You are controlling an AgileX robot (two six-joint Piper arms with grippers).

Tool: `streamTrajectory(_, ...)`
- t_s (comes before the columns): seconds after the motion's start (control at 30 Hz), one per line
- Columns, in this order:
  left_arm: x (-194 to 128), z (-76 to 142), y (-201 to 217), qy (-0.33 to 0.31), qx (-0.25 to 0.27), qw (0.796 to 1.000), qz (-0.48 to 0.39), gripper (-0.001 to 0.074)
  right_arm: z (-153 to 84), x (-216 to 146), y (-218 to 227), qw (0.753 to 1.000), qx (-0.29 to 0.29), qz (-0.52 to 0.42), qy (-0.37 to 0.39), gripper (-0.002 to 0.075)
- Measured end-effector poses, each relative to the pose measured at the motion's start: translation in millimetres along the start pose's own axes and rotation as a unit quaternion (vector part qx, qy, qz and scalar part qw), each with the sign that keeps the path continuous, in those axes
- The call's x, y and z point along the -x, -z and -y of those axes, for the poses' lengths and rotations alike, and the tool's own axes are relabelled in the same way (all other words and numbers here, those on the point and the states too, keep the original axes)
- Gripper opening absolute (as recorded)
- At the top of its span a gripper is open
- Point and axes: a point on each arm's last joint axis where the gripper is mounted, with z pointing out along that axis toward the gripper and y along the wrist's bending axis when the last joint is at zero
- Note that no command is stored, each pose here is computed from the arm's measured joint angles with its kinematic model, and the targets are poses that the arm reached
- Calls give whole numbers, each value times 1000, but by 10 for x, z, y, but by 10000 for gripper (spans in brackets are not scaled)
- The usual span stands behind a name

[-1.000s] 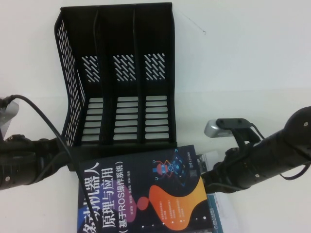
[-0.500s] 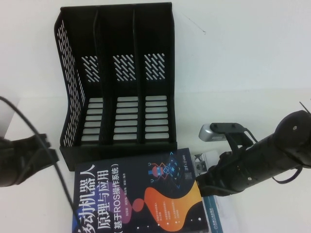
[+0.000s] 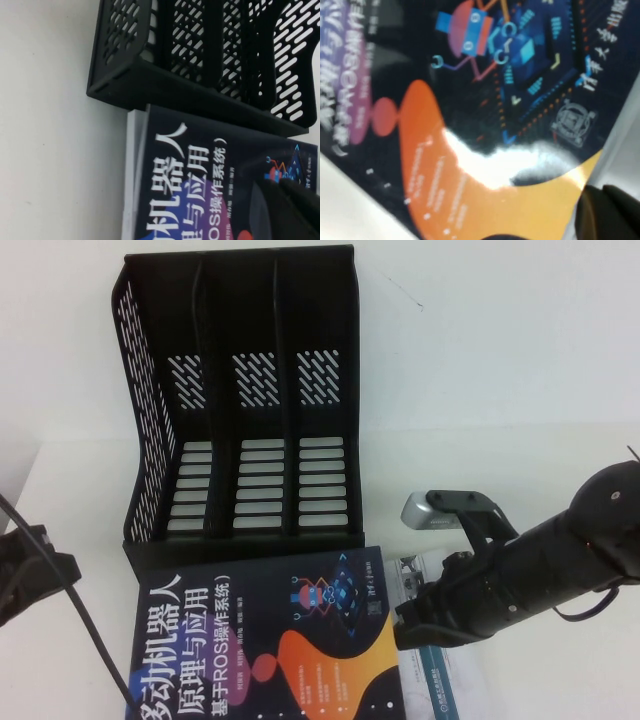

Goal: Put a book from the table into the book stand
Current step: Push book with right arm, then pick up the book with your left arm

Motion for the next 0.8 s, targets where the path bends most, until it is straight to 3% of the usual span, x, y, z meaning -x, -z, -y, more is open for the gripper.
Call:
streamTrajectory(0.3, -15, -2, 0, -10, 1, 1000, -8, -2, -24, 38, -3, 1000, 11, 21, -8, 1)
streamTrajectory(0.4, 27, -47, 5, -14, 27, 999, 15, -2, -40, 56, 30, 999, 6, 32, -4, 1)
streamTrajectory(0.53, 67, -124, 28, -16, 58, 998, 32, -3, -101, 81, 223, 997, -16, 74, 11, 1)
streamTrajectory(0.8, 26, -167, 61, -18, 57, 998, 2, -2, -93, 6, 840, 984, -54, 168, 13, 1)
